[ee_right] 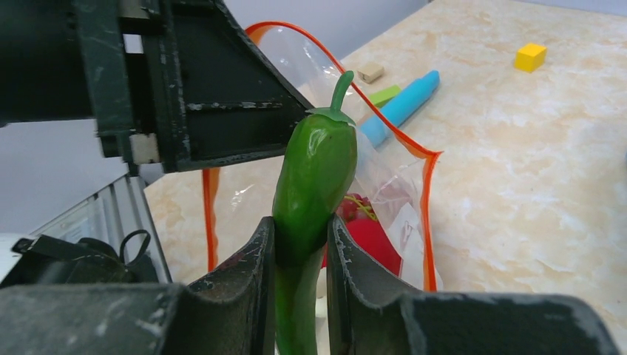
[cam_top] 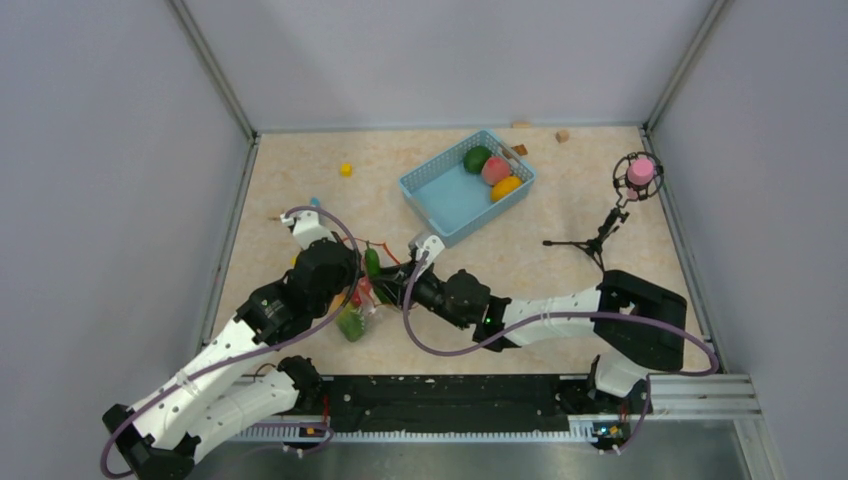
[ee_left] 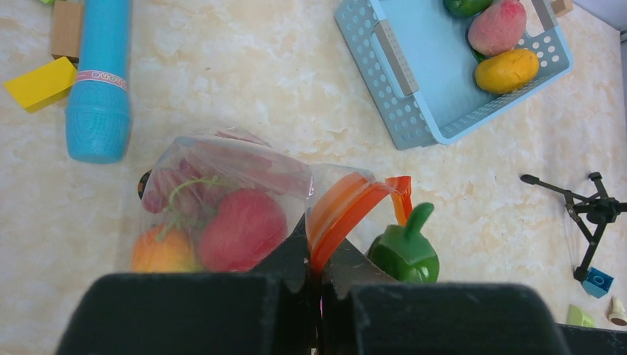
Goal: Place the food in the zip-top bag and seal the zipper
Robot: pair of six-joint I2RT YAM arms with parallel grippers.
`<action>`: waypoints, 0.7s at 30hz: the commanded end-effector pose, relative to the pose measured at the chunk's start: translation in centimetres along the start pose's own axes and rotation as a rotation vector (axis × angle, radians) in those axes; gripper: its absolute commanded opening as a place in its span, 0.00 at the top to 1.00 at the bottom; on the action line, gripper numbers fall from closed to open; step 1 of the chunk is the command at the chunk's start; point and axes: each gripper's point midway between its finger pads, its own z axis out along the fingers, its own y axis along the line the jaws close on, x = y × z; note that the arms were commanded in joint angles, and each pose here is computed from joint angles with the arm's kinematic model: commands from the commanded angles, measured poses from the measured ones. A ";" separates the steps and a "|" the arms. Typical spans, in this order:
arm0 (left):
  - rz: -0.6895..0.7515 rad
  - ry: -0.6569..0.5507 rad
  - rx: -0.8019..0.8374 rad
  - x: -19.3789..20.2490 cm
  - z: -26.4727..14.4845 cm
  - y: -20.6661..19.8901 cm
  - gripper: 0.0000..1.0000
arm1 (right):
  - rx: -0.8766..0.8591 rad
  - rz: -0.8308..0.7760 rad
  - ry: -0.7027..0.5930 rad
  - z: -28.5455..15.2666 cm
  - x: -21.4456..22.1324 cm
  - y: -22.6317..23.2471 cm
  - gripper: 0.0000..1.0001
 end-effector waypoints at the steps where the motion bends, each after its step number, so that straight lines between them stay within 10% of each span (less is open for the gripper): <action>1: -0.034 -0.051 0.025 -1.5 -0.3 -0.7 1.00 | -0.108 -0.002 -0.045 -1.2 -2.1 2.6 0.93; 21: 0.003 -0.016 0.113 -1.0 -0.4 -2.4 1.00 | 0.272 -0.023 0.248 1.8 1.4 -2.2 0.95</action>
